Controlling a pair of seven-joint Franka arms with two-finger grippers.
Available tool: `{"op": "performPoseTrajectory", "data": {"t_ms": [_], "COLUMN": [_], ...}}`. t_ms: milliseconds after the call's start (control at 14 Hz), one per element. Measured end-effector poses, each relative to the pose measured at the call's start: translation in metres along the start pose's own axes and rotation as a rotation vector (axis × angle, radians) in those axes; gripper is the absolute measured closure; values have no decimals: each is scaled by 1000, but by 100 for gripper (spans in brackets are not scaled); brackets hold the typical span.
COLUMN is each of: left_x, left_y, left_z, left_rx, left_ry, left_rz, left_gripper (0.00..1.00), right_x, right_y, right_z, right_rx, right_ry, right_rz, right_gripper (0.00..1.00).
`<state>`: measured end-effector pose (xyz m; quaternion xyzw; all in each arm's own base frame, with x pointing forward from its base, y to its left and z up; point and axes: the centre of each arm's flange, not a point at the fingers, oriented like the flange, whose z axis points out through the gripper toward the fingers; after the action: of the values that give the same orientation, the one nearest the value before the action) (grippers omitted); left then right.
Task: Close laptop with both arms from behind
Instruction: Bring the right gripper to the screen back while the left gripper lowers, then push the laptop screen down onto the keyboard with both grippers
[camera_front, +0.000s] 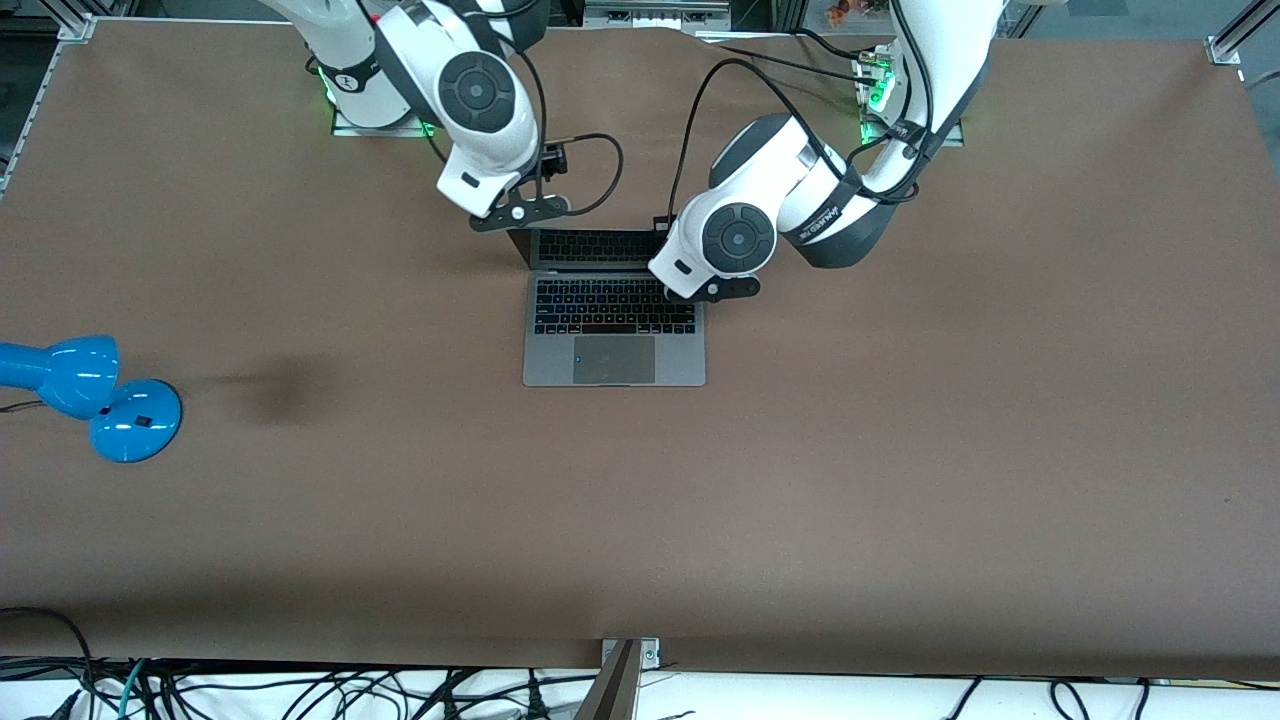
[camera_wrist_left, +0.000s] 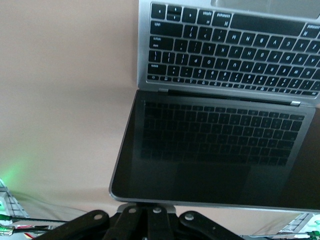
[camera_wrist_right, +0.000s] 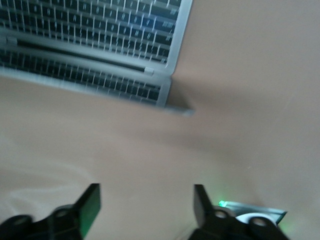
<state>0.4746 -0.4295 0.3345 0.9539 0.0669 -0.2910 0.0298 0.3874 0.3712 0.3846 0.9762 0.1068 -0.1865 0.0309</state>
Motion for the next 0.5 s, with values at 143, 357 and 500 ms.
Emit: {"op": "performPoseTrajectory", "data": {"t_ms": [143, 357, 500], "left_x": [8, 20, 28], "left_y": [0, -1, -2], "left_z": [-6, -10, -13], "left_rx": [-13, -25, -33], "left_ry": [7, 12, 15], "left_rz": [-8, -15, -25], "left_gripper": [99, 99, 99], "right_x": [-1, 7, 15], "right_y": [-1, -1, -2], "right_z": [7, 11, 13], "right_rx": [8, 26, 48], "right_ry": [-18, -2, 24], "right_rz": [15, 21, 24], "right_gripper": [48, 82, 99]}}
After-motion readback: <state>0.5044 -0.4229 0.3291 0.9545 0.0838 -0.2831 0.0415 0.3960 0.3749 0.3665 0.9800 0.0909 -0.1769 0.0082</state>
